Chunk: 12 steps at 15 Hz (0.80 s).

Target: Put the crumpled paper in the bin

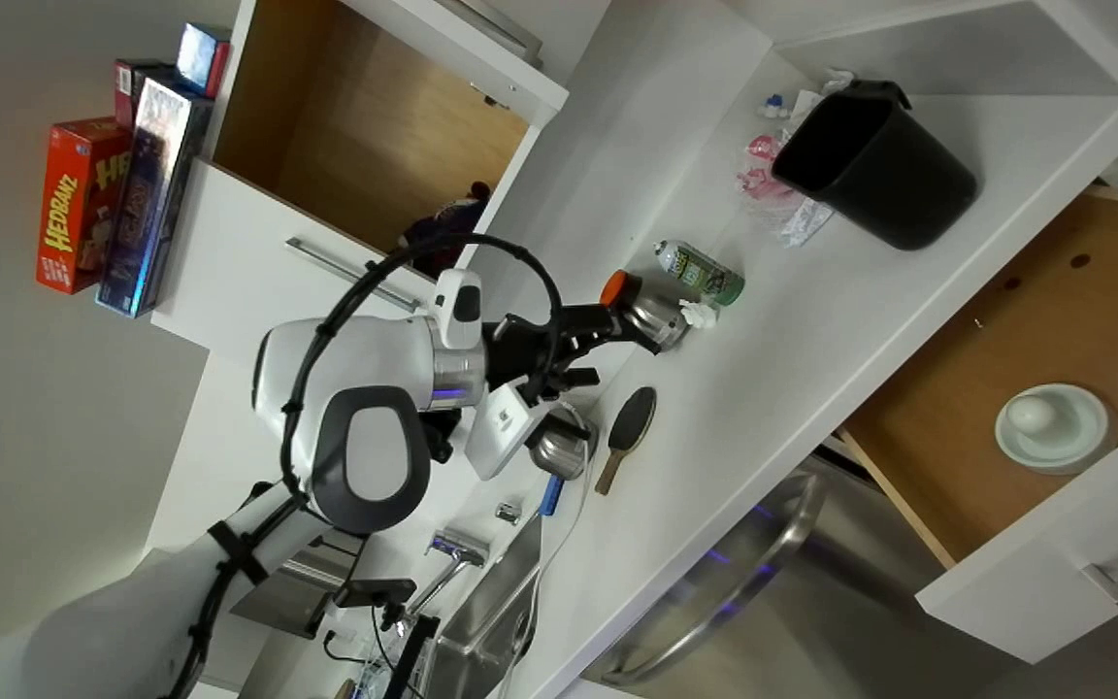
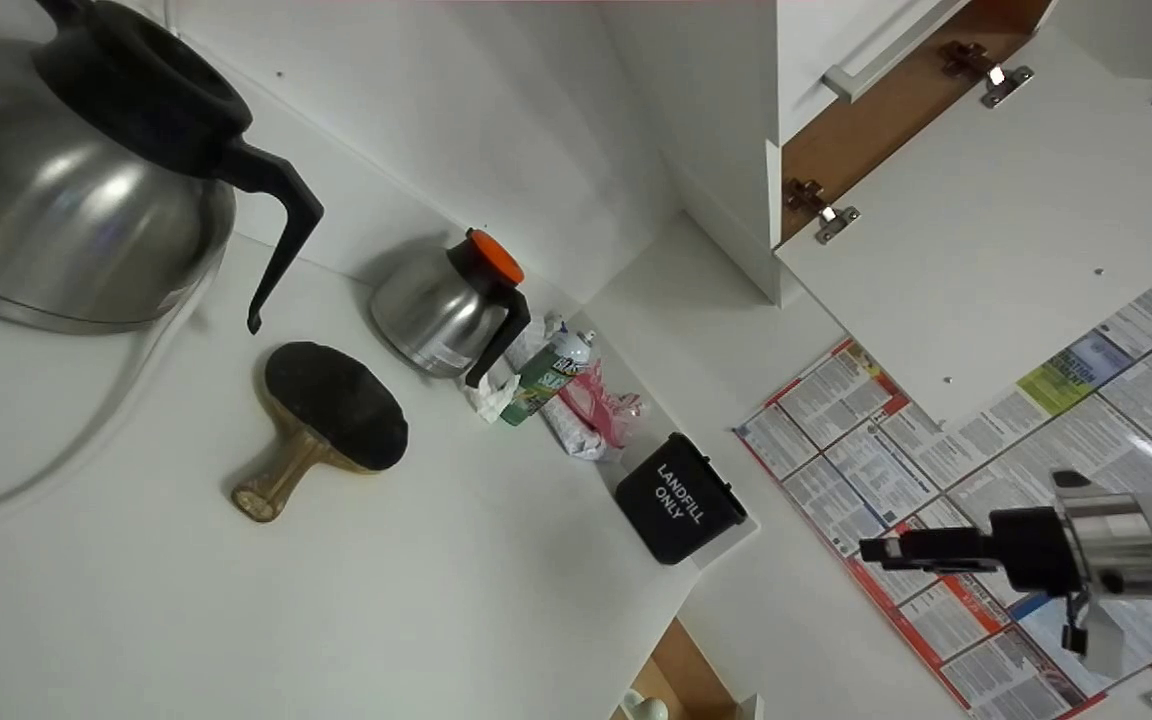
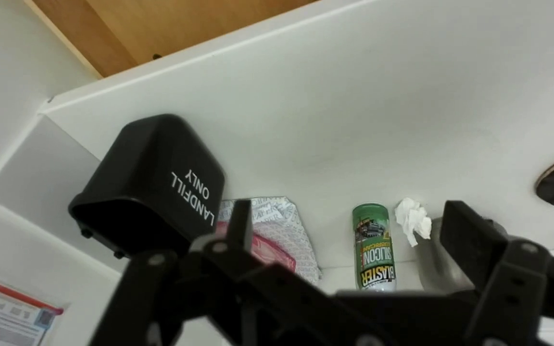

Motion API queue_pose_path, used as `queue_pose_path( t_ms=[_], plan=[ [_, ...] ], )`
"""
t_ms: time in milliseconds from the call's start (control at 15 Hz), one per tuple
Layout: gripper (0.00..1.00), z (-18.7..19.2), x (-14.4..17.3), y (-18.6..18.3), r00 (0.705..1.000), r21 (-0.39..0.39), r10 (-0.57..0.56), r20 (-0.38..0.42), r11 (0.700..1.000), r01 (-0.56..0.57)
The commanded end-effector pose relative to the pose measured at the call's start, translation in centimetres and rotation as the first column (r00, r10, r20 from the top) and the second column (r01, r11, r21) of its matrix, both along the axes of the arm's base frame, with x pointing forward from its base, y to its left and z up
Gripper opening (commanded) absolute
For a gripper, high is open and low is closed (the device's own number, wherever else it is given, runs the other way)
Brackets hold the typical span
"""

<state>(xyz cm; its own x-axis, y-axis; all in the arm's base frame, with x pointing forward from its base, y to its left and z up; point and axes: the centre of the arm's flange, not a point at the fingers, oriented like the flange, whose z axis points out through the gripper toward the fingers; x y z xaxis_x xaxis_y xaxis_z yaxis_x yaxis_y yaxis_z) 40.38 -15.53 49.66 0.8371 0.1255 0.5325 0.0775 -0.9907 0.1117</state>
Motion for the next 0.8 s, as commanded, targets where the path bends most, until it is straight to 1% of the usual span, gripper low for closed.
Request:
queue_pose_path(
  t_ms=[0, 133, 200, 533, 733],
  plan=[
    [1.0, -1.2, 4.1, 1.2, 0.998, 0.013, 0.068, 0.016, 0.998, -0.068],
    [1.0, -1.4, 3.5, 2.1, 0.994, 0.025, 0.106, -0.011, 0.994, -0.106],
    [1.0, -1.8, 3.1, 2.5, 0.998, 0.019, 0.069, -0.011, 0.997, -0.069],
    [1.0, -1.9, 3.3, 2.8, 0.996, 0.018, 0.085, -0.013, 0.996, -0.085],
    [1.0, -2.7, 7.6, 3.0, 0.996, 0.009, 0.077, 0.035, 0.997, -0.078]
  ],
)
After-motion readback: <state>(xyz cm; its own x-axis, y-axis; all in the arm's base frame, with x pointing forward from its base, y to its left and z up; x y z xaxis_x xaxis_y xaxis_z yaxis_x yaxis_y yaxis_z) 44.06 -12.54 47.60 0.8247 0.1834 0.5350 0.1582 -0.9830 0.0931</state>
